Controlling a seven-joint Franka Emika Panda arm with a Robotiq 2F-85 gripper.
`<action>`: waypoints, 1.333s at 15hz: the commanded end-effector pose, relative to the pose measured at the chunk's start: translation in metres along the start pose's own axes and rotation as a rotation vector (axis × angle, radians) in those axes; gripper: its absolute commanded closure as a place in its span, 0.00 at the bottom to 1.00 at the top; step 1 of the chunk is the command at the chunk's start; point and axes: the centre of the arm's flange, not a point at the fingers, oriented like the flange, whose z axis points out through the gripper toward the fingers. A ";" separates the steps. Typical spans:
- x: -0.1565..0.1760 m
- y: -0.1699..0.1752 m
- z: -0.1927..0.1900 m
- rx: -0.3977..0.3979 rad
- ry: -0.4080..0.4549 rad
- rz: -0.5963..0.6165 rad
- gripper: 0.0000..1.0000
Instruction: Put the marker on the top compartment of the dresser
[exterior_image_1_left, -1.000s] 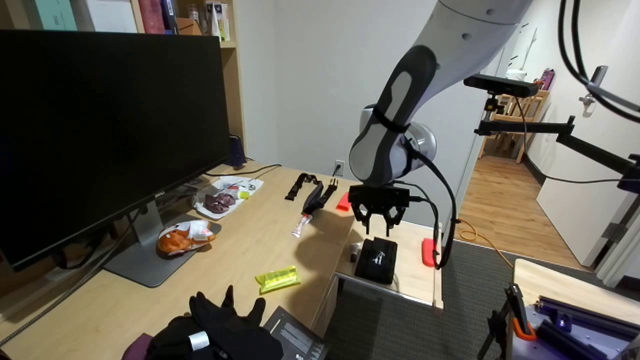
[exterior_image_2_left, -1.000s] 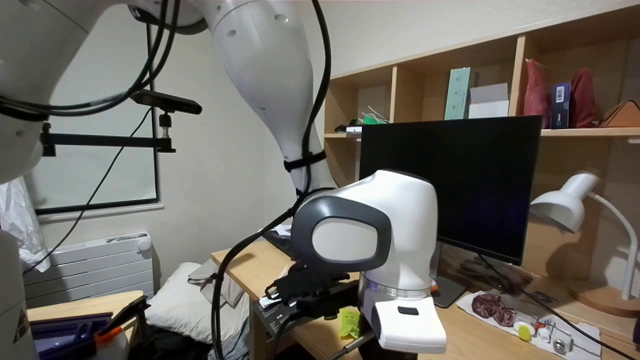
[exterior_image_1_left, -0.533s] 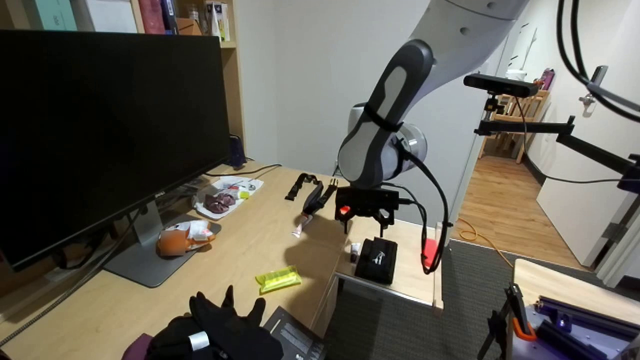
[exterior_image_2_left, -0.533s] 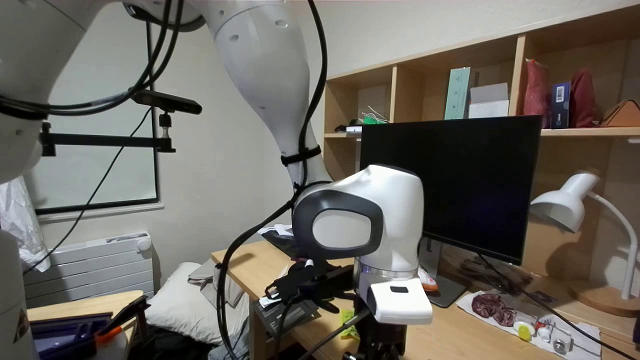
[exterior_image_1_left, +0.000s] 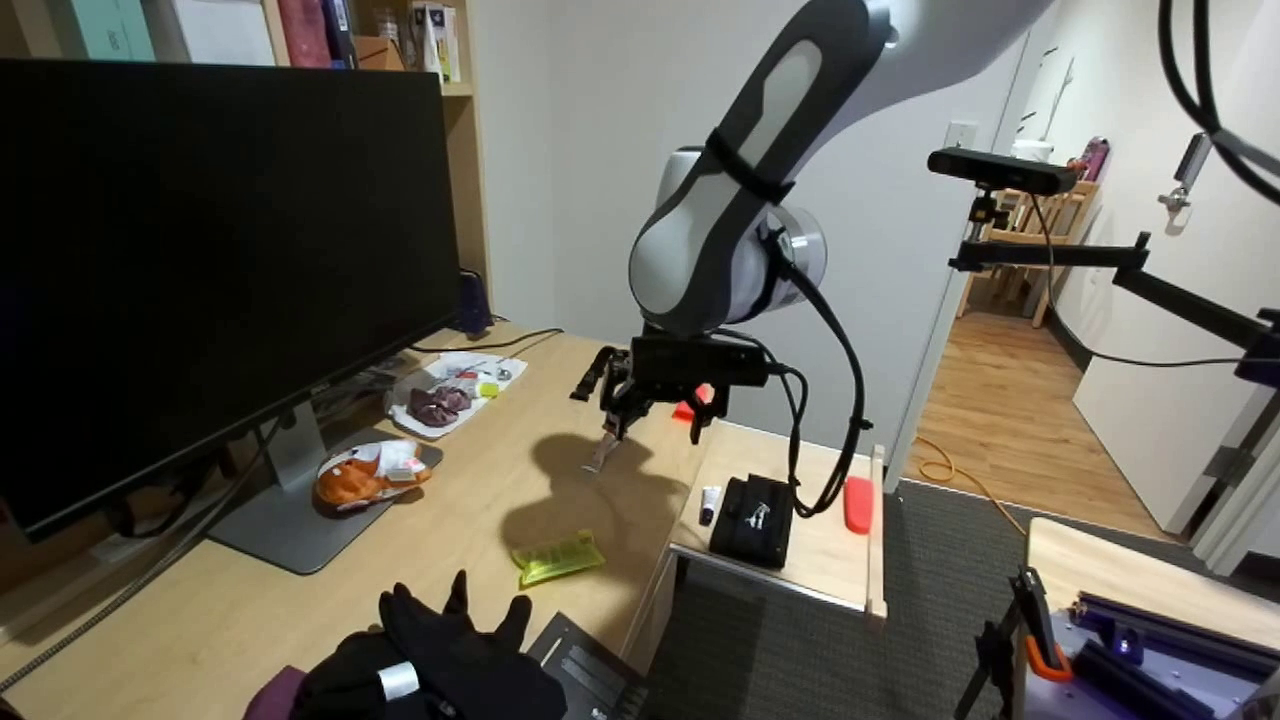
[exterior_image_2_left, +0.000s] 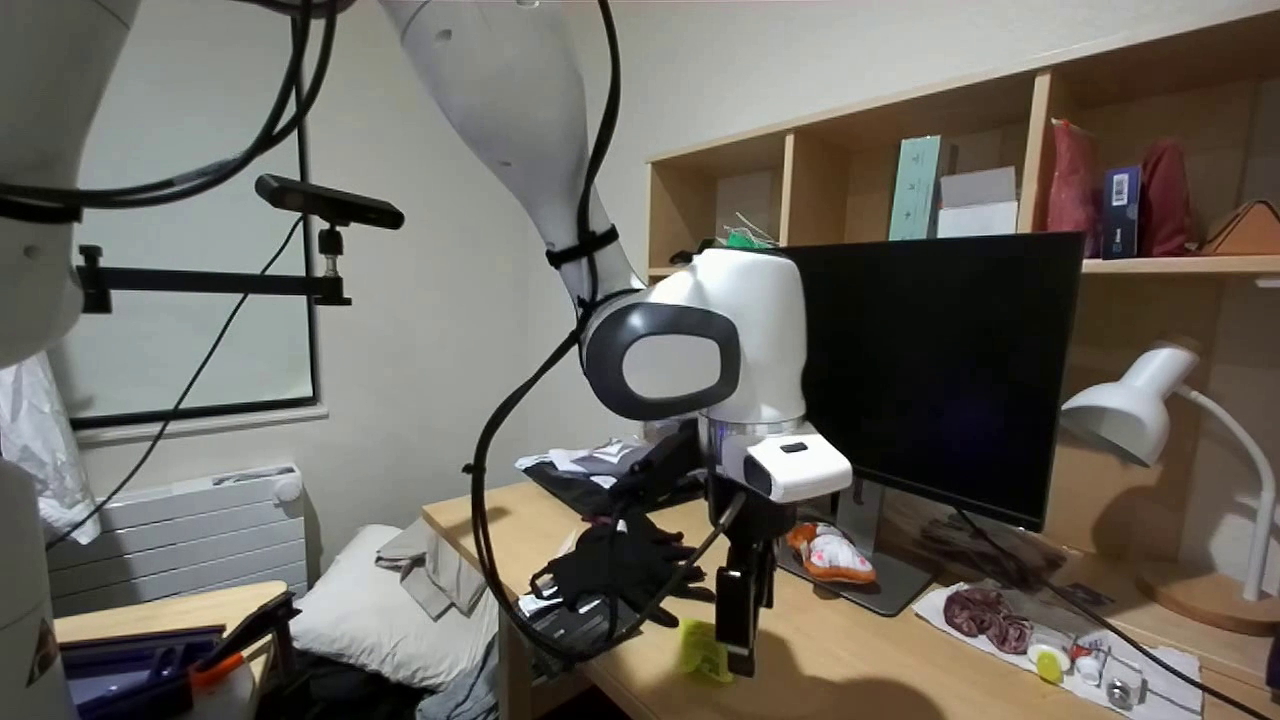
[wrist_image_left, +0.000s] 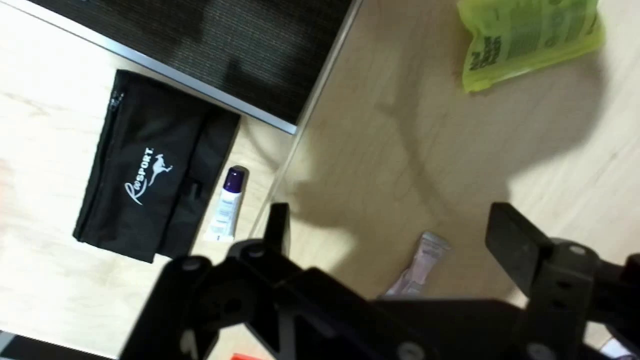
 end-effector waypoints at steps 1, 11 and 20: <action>-0.027 -0.007 -0.014 0.014 -0.039 -0.196 0.00; -0.032 -0.018 -0.006 -0.004 -0.060 -0.236 0.00; -0.052 -0.039 0.016 0.007 0.029 -0.158 0.00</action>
